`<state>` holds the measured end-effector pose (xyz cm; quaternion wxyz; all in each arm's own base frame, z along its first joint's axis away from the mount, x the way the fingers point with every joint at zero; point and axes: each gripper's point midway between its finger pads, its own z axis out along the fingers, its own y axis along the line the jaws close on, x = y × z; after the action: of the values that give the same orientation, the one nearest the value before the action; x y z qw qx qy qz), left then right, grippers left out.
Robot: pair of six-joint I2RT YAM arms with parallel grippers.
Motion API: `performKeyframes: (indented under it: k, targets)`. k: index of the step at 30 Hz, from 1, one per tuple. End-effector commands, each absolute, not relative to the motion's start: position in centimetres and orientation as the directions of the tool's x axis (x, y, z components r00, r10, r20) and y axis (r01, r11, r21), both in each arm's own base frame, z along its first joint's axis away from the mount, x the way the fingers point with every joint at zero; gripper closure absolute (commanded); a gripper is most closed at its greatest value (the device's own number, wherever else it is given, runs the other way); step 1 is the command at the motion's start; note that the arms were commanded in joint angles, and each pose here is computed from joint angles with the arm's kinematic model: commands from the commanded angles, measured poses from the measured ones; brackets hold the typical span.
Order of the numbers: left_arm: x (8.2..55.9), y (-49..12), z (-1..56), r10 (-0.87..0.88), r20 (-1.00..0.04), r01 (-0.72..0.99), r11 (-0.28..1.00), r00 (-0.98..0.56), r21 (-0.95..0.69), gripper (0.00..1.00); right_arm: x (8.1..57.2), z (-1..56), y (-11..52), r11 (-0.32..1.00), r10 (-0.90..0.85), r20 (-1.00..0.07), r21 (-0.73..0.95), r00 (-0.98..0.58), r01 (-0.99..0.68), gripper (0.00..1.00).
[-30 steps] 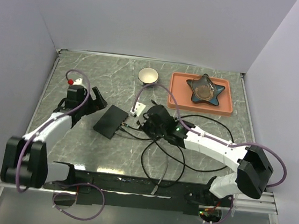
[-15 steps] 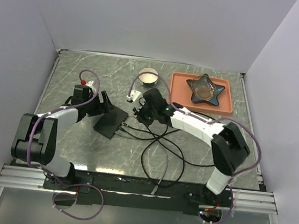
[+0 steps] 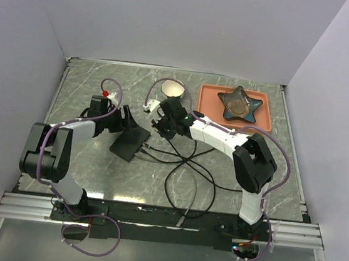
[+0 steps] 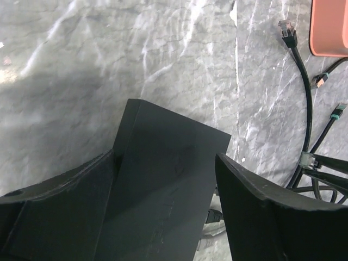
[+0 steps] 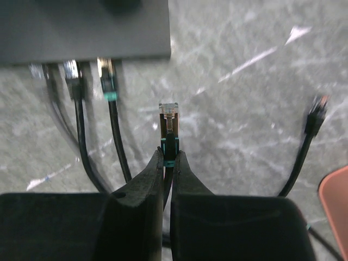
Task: Insert the plug into the switch port
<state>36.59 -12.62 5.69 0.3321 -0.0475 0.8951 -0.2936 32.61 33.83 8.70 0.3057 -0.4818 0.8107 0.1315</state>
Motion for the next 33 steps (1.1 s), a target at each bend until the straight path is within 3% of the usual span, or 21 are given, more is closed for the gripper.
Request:
performKeyframes:
  k: [1, 24, 33]
  targets:
    - [37.6, -15.1, 7.3, -0.212, -0.612, 0.227, 0.797, -0.762, -0.559, 0.23, 33.6, 8.7, 34.7, 0.479, -0.71, -0.62, -0.076, -0.335, -0.875, 1.0]
    - [37.7, -13.4, 6.2, -0.228, -0.614, 0.141, 0.859, -0.756, -0.492, 0.23, 32.9, 3.9, 34.5, 0.455, -0.796, -0.487, -0.086, -0.361, -0.886, 1.0]
    - [37.1, -13.8, 6.0, -0.22, -0.61, 0.164, 0.845, -0.761, -0.509, 0.26, 32.9, 3.7, 36.0, 0.451, -0.785, -0.504, -0.067, -0.36, -0.89, 1.0]
